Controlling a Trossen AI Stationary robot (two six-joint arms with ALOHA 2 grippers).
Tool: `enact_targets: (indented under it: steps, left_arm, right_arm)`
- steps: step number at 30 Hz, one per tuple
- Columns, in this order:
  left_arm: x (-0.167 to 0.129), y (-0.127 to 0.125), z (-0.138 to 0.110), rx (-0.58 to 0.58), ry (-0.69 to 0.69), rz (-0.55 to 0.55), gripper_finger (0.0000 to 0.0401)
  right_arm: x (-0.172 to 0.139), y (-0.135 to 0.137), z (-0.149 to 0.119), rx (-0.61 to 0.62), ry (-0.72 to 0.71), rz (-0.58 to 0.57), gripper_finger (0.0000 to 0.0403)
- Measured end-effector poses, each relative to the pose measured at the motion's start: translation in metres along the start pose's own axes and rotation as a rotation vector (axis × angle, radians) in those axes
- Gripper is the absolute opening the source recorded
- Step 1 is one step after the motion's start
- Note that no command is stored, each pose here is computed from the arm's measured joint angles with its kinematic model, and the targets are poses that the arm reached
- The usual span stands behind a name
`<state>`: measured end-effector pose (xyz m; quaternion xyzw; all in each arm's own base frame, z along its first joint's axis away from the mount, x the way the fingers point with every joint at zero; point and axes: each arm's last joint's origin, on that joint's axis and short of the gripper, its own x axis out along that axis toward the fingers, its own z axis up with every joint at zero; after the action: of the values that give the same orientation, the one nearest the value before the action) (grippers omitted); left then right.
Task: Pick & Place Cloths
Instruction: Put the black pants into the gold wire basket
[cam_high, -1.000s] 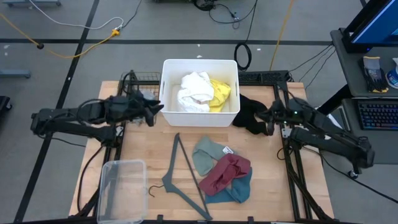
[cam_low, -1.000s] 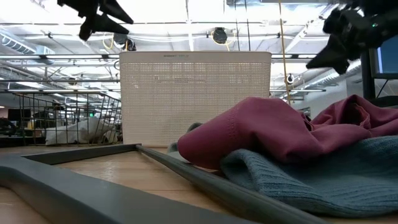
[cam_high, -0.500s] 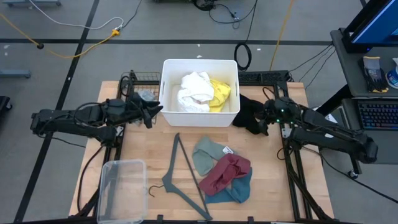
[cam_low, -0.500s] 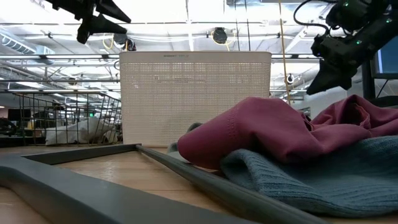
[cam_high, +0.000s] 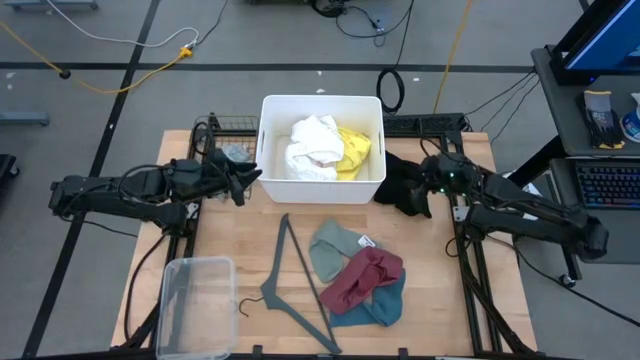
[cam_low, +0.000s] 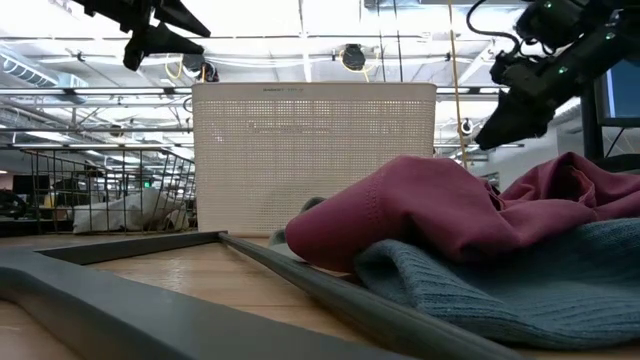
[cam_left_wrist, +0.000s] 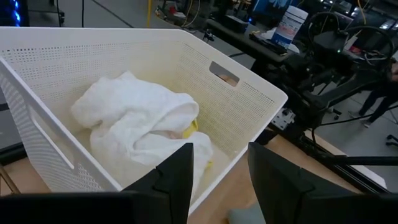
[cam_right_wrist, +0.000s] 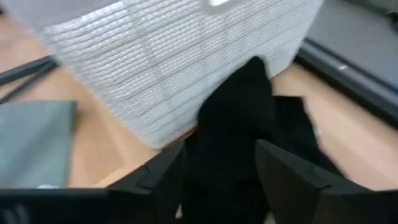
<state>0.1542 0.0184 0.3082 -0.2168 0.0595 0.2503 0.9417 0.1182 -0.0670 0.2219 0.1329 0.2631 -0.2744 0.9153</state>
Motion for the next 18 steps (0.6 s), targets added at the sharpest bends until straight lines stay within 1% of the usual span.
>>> enact_targets:
  steps: [4, 8, 13, 18]
  left_arm:
    - [0.000, 0.000, 0.000, -0.001, 0.000, 0.000, 0.0152]
    - [0.000, 0.000, 0.000, -0.002, 0.000, 0.000, 0.0152]
    - [0.000, 0.000, 0.000, -0.002, -0.001, 0.001, 0.0152]
    - [0.000, 0.000, 0.000, -0.002, -0.004, 0.008, 0.0152]
  right_arm:
    - [0.007, -0.002, 0.000, -0.040, 0.021, -0.075, 0.0236]
    - [0.017, -0.002, -0.001, -0.060, 0.065, -0.082, 0.0266]
    - [0.028, -0.001, -0.001, -0.062, 0.092, -0.084, 0.0290]
    - [0.038, -0.001, -0.001, -0.064, 0.118, -0.086, 0.0304]
